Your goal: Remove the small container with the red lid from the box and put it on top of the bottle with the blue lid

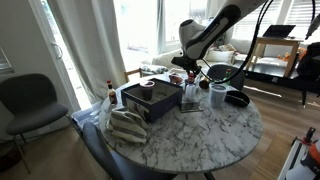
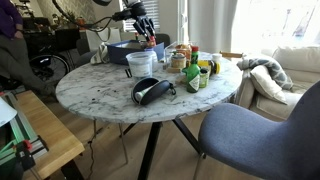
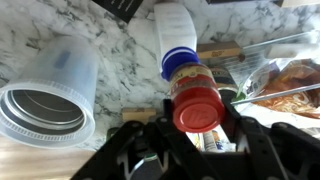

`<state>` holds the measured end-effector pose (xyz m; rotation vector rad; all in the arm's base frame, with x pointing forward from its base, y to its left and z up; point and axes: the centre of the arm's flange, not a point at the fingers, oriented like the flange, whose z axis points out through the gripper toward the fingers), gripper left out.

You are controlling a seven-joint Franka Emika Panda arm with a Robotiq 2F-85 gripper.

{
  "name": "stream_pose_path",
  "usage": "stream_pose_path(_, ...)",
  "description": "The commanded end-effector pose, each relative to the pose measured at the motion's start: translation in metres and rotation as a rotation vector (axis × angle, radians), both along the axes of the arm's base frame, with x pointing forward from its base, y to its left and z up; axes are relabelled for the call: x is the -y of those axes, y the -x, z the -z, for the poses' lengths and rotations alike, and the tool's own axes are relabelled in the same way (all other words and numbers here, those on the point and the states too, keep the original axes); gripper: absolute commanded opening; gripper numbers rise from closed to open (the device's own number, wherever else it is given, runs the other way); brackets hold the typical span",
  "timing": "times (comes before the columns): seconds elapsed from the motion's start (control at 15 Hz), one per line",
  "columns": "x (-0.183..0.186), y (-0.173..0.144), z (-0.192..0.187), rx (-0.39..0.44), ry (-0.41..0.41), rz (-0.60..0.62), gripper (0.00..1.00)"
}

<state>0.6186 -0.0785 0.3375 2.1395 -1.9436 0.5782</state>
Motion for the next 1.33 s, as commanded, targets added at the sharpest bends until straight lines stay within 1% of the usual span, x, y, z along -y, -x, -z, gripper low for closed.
stream_pose_path(0.0,-0.009,0.005,0.003,-0.003,0.042,0.040,0.24)
stream_pose_path(0.27,-0.011,0.006,0.005,0.002,0.066,0.068,0.24)
stream_pose_path(0.53,-0.010,0.006,0.005,0.008,0.057,0.076,0.24)
stream_pose_path(0.6,-0.010,0.006,0.005,0.007,0.053,0.075,0.53)
stream_pose_path(0.67,-0.010,0.006,0.005,0.008,0.049,0.074,0.75)
stream_pose_path(0.8,-0.010,0.006,0.004,0.011,0.047,0.073,0.79)
stream_pose_path(0.87,-0.010,0.007,0.003,0.011,0.048,0.074,0.85)
stream_pose_path(0.93,-0.010,0.007,0.002,0.013,0.050,0.075,0.93)
stream_pose_path(1.0,-0.011,0.009,0.000,0.016,0.053,0.074,0.99)
stream_pose_path(1.27,-0.027,0.021,-0.022,0.047,0.075,0.050,1.00)
